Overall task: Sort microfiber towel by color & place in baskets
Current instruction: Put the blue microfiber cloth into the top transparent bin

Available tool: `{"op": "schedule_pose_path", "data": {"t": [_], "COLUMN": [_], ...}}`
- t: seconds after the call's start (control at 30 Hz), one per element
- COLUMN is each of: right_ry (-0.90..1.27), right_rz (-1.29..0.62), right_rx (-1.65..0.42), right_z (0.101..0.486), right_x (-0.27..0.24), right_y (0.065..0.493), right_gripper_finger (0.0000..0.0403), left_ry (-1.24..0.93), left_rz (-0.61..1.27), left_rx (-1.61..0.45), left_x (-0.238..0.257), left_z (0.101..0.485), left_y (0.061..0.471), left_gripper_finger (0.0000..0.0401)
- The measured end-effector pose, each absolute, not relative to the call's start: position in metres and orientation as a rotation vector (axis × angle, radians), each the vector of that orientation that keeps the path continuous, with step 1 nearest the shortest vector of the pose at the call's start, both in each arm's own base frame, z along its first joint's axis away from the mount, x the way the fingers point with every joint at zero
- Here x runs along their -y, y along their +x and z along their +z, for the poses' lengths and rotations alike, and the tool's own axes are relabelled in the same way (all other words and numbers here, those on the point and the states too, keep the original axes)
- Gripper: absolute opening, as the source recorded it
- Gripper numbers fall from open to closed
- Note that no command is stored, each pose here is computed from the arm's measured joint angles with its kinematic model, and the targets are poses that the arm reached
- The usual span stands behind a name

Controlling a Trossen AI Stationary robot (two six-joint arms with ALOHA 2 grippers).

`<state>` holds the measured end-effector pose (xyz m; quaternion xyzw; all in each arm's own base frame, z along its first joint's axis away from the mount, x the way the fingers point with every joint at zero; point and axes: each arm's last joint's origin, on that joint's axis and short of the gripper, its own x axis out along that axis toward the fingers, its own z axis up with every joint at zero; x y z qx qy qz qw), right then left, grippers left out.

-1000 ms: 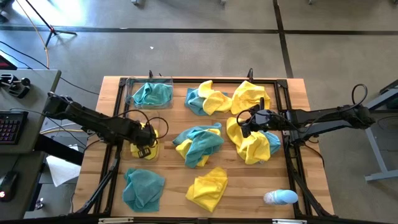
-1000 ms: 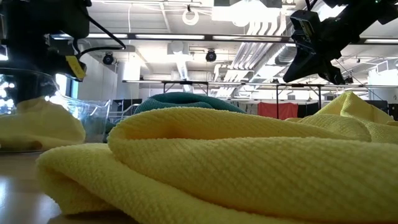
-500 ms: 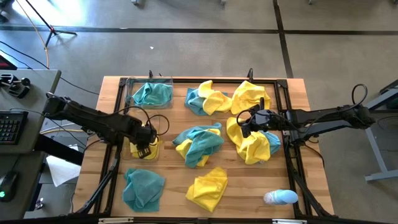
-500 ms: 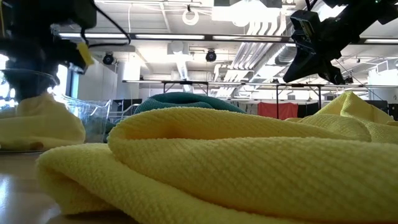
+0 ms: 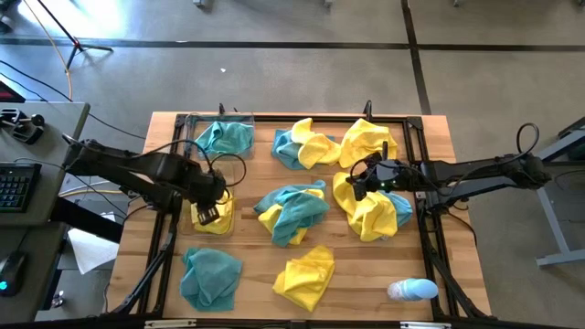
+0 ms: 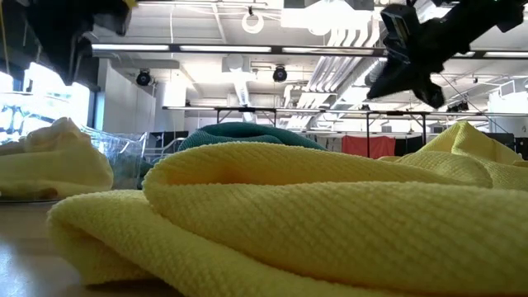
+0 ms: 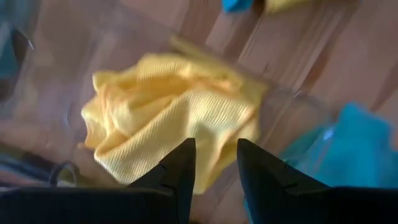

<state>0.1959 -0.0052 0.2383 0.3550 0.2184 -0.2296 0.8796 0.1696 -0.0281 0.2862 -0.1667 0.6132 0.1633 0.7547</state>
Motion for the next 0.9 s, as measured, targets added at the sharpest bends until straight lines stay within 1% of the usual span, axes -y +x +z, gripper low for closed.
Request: {"op": "schedule_pose_path", "data": {"t": [0.17, 0.33, 0.5, 0.63, 0.73, 0.9], "right_ry": [0.645, 0.543, 0.37, 0.272, 0.223, 0.197], "right_rz": [-0.381, -0.298, -0.238, -0.248, -0.225, -0.094], "right_rx": [-0.371, -0.398, -0.528, -0.699, -0.801, -0.961], "right_z": [0.243, 0.255, 0.267, 0.272, 0.273, 0.26], "right_x": [0.001, -0.007, -0.015, -0.017, -0.019, -0.026], "right_y": [0.215, 0.242, 0.276, 0.302, 0.323, 0.353], "right_gripper_finger": [0.0, 0.0, 0.0, 0.0005, 0.0018, 0.0055], "left_ry": [-0.364, -0.377, -0.374, -0.381, -0.37, -0.385], "left_rz": [0.358, 0.331, 0.311, 0.306, 0.312, 0.336], "left_rx": [-1.203, -1.109, -1.04, -0.997, -0.977, -0.968], "left_x": [0.027, 0.028, 0.028, 0.029, 0.028, 0.028], "left_z": [0.303, 0.309, 0.312, 0.313, 0.314, 0.314], "left_y": [0.172, 0.177, 0.183, 0.186, 0.188, 0.188], "left_gripper_finger": [0.0106, 0.0106, 0.0106, 0.0106, 0.0106, 0.0106]}}
